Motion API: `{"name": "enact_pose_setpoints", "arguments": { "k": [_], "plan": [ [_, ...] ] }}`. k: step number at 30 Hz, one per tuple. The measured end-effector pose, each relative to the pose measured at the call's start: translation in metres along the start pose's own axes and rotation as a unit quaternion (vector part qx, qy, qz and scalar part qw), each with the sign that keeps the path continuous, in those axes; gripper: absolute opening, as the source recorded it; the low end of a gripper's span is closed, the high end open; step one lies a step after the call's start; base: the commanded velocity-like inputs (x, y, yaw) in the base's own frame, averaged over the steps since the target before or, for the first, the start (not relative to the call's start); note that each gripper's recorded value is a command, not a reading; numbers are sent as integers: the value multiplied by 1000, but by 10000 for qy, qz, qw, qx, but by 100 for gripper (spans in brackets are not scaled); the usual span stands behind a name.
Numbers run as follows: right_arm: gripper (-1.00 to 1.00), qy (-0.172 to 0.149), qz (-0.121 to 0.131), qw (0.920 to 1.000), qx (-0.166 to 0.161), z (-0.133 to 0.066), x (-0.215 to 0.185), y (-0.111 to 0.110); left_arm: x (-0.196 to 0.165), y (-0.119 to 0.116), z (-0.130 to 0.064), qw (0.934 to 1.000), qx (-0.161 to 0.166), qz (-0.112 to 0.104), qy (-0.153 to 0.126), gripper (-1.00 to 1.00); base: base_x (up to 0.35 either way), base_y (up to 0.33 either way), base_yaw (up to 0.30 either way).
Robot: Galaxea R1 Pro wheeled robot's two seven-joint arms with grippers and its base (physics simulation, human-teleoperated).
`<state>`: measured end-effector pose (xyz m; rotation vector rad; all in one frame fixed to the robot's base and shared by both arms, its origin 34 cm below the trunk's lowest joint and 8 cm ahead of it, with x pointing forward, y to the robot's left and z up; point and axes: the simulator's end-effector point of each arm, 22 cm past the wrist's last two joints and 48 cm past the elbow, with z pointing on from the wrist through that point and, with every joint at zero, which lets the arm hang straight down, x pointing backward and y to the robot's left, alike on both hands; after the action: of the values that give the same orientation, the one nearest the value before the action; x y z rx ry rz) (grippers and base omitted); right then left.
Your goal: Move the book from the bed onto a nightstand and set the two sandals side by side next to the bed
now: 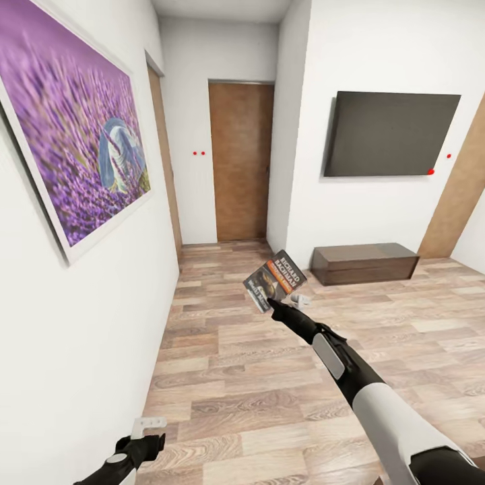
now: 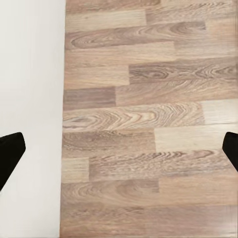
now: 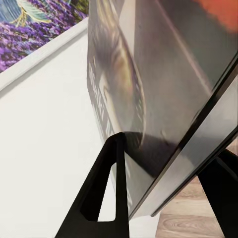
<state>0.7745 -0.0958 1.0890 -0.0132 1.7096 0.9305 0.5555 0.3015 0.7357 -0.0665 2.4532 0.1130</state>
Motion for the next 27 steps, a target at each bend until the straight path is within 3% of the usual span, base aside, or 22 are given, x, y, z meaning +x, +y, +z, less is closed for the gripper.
{"name": "enact_pose_setpoints", "arguments": {
  "k": [8,27],
  "plan": [
    [-100,48,-17,9999,114,-9,5,-14,-1,-5,0,9999,13,162,-31,100,67,0,4],
    [-100,64,-17,9999,148,-12,9,-18,-2,-6,0,9998,8,191,-52,100,12,53,0]
  ]
}}
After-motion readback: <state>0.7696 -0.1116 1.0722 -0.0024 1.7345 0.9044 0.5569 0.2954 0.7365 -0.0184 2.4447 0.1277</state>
